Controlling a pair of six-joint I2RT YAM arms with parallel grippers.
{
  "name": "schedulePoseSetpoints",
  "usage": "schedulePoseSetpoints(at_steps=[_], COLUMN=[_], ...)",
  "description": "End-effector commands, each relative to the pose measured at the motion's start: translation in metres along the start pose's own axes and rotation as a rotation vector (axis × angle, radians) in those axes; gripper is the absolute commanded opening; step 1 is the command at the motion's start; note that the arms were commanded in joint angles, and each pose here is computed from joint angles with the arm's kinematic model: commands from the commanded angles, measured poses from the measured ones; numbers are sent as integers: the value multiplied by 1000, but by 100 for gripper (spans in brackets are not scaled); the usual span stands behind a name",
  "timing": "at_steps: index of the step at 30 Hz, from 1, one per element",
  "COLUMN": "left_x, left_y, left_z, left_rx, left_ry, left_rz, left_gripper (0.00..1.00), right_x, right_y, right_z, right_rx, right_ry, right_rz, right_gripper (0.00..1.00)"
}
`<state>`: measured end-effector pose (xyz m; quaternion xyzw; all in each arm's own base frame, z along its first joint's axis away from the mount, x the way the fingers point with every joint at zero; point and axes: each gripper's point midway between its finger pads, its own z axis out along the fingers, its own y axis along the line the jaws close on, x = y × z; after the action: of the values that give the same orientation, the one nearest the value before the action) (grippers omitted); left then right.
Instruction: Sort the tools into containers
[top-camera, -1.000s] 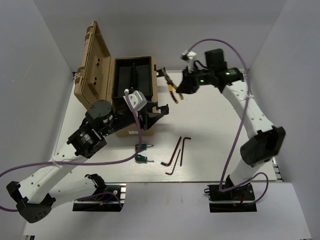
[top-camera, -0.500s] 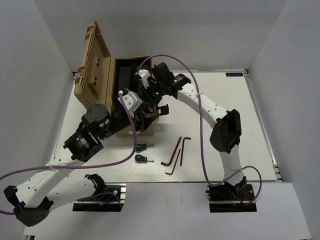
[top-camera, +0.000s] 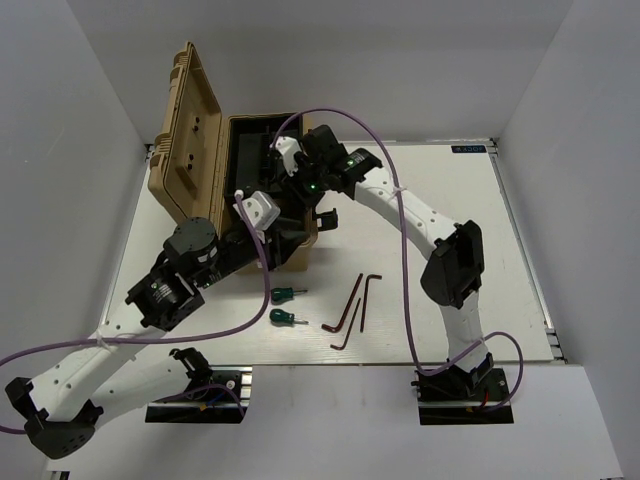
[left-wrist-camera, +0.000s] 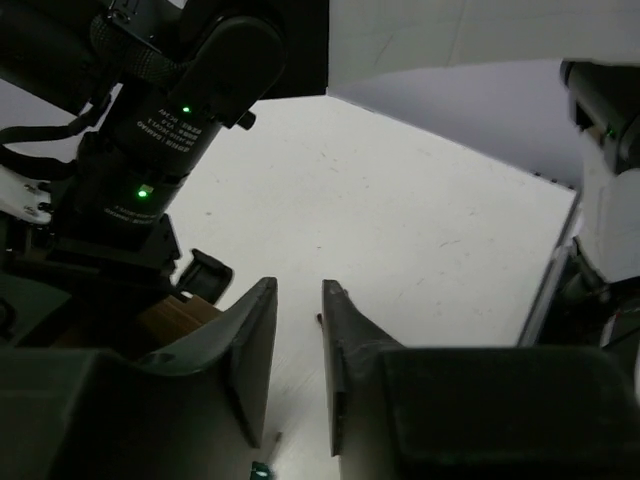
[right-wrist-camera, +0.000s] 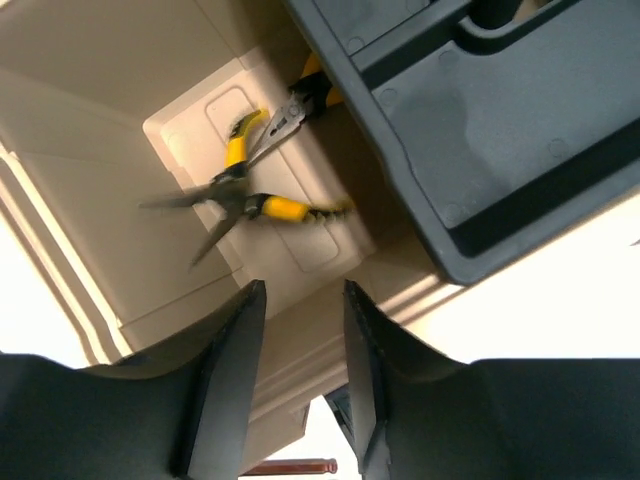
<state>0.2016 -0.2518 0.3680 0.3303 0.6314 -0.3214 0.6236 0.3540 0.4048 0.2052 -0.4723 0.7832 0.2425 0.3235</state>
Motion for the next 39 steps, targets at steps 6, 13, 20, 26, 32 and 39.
schedulePoseSetpoints(at_steps=[6, 13, 20, 26, 32, 39], left_x=[32, 135, 207, 260, 280, 301], left_y=[-13, -33, -50, -41, -34, -41], left_z=[13, 66, 102, 113, 123, 128], left_rx=[78, 182, 130, -18, -102, -71], left_ry=[131, 496, 778, 910, 909, 956], left_rz=[-30, -90, -48, -5, -1, -24], left_gripper=[8, 19, 47, 38, 37, 41], right_x=[-45, 91, 225, 259, 253, 254], right_y=[-21, -124, -93, -67, -61, -61], right_z=[-116, -192, -190, -174, -177, -180], right_rx=[271, 667, 483, 367, 321, 307], right_ry=[-188, 39, 151, 97, 38, 9], right_rz=[-20, 194, 434, 543, 572, 597], right_gripper=[0, 0, 38, 4, 4, 6])
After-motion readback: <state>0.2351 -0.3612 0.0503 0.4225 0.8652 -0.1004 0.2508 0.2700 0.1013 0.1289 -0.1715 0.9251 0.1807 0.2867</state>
